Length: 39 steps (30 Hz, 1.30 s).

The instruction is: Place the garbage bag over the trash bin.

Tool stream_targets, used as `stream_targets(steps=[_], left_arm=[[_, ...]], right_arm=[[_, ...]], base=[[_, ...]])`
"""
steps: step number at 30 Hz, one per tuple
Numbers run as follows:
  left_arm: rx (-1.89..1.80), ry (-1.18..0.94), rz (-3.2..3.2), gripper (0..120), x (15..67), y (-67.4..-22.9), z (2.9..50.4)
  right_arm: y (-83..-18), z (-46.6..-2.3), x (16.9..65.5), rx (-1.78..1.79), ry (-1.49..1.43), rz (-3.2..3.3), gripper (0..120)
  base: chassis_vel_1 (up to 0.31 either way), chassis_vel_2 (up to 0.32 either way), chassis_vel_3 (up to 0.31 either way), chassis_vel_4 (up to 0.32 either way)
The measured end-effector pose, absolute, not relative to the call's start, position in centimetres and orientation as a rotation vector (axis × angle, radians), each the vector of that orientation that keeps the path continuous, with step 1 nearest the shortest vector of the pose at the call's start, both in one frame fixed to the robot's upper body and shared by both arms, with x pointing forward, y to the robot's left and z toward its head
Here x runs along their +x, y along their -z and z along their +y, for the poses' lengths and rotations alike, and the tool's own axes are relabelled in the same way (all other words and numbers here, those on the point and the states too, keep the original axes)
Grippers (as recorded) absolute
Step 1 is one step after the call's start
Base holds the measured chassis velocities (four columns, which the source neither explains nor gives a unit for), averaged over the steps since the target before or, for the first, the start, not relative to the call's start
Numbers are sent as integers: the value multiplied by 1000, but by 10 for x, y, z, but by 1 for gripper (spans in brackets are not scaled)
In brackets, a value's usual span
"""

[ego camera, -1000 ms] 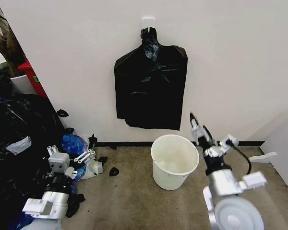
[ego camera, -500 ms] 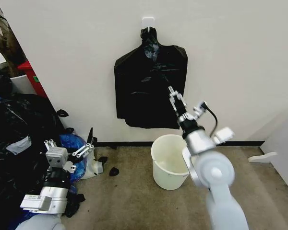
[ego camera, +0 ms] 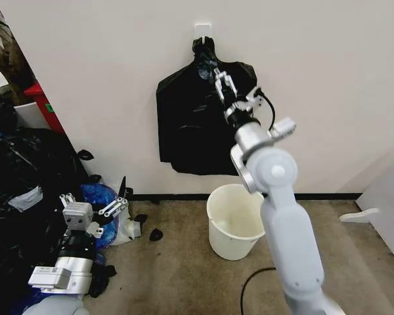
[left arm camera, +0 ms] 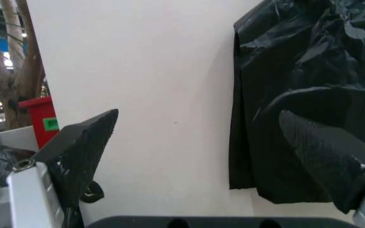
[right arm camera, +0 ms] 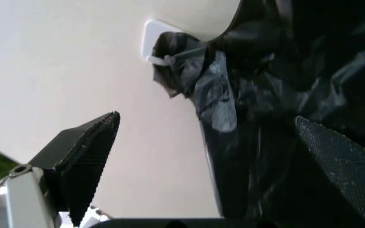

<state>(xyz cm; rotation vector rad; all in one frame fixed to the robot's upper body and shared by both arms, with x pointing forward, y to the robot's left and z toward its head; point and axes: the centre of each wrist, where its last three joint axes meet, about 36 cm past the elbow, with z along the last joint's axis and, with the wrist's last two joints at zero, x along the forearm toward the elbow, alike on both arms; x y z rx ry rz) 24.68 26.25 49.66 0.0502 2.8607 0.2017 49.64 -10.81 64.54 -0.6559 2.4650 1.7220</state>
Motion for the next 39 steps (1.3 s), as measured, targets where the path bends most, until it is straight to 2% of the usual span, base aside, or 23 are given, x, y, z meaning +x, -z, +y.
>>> stream_targets(steps=[10, 13, 19, 24, 31, 35, 36, 38, 39], left_arm=[[47, -202, 2856, 100, 248, -496, 263], [44, -200, 2859, 100, 249, -494, 263], [45, -203, 2860, 100, 249, -491, 263], [46, -205, 2857, 100, 250, -489, 263], [54, -207, 2857, 100, 250, -488, 262], [56, -206, 2855, 100, 251, -488, 262], [57, -205, 2854, 100, 251, -488, 262], [56, -204, 2853, 100, 251, -488, 262], [56, -203, 2852, 100, 251, -488, 262]], right_arm=[[-650, -99, 513, -616, -1707, 2492, 98], [-651, -96, 513, -630, -1705, 2492, 91], [-658, -91, 520, -647, -1689, 2499, 65], [-664, -90, 526, -650, -1677, 2501, 56], [-665, -88, 534, -642, -1671, 2513, 53], [-665, -87, 538, -639, -1668, 2521, 45], [-665, -87, 540, -634, -1669, 2522, 39], [-665, -87, 540, -631, -1670, 2522, 36], [-664, -86, 541, -630, -1672, 2519, 29]], base=[[0, 0, 0, 0], [0, 0, 0, 0], [0, 0, 0, 0], [0, 0, 0, 0], [0, 0, 0, 0], [0, 0, 0, 0], [0, 0, 0, 0], [0, 0, 0, 0], [0, 0, 0, 0]])
